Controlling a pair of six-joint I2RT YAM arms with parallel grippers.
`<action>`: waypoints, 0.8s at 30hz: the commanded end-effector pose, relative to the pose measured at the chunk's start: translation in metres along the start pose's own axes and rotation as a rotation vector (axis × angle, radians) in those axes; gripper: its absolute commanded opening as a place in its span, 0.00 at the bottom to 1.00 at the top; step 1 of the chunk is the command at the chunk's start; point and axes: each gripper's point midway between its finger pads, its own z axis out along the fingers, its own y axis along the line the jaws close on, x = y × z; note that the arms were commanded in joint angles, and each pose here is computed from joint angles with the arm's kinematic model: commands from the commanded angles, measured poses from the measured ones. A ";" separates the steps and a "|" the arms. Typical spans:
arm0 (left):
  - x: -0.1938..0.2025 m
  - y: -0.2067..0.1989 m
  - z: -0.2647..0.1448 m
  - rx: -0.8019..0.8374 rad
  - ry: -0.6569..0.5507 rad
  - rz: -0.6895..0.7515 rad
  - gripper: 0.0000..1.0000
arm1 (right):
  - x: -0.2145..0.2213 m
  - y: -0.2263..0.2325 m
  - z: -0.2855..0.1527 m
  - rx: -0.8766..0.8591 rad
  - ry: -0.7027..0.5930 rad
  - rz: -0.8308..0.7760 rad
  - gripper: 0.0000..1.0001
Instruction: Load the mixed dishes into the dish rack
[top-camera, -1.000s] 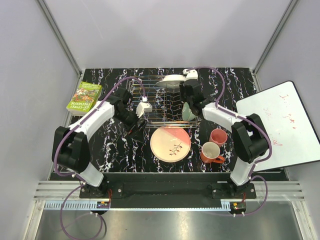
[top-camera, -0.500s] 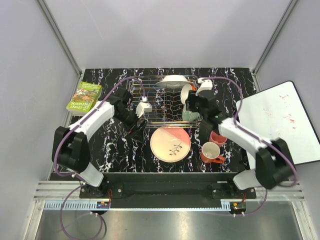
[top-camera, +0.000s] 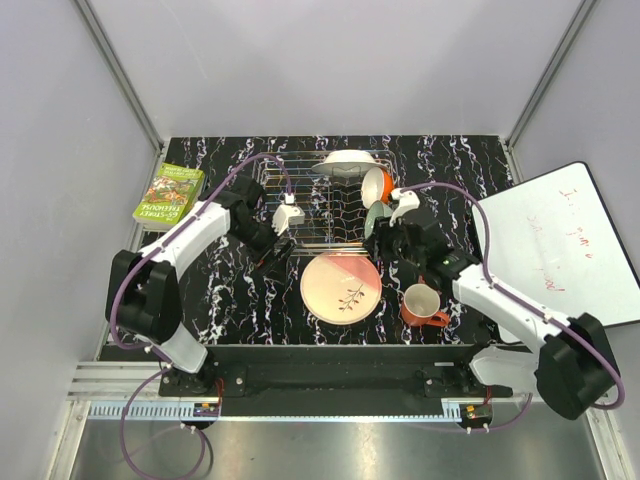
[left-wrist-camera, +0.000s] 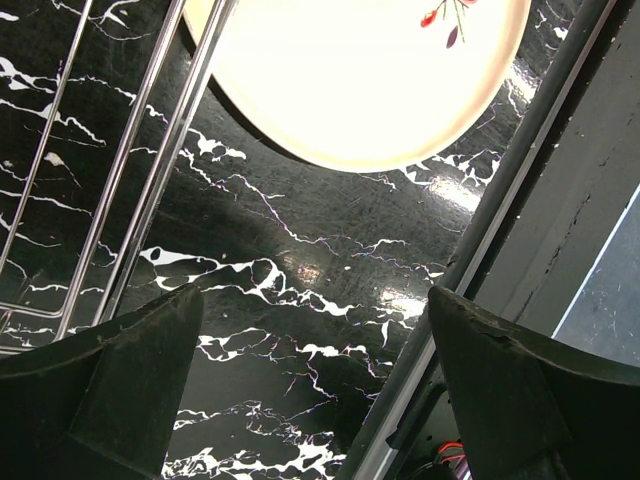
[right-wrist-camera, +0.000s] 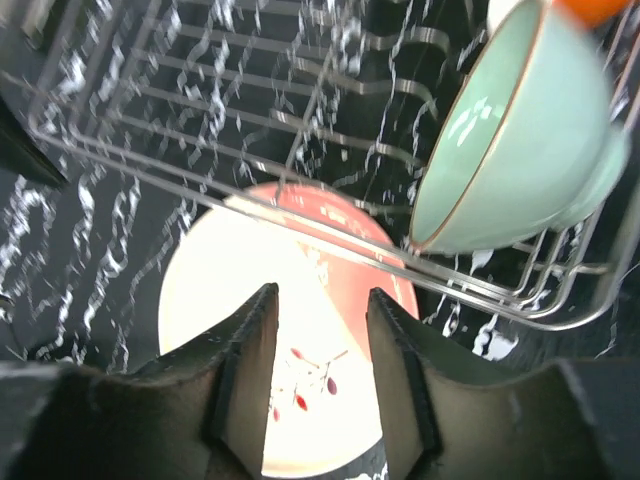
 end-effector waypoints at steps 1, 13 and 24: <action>-0.004 0.006 -0.002 -0.024 -0.015 0.028 0.99 | 0.026 0.006 0.006 -0.027 0.096 0.015 0.51; 0.021 -0.003 0.005 -0.009 0.021 0.019 0.99 | 0.049 0.000 0.016 0.006 0.174 0.016 0.50; -0.004 0.040 0.014 -0.070 0.009 0.010 0.99 | 0.031 -0.026 0.038 0.166 0.128 -0.027 0.50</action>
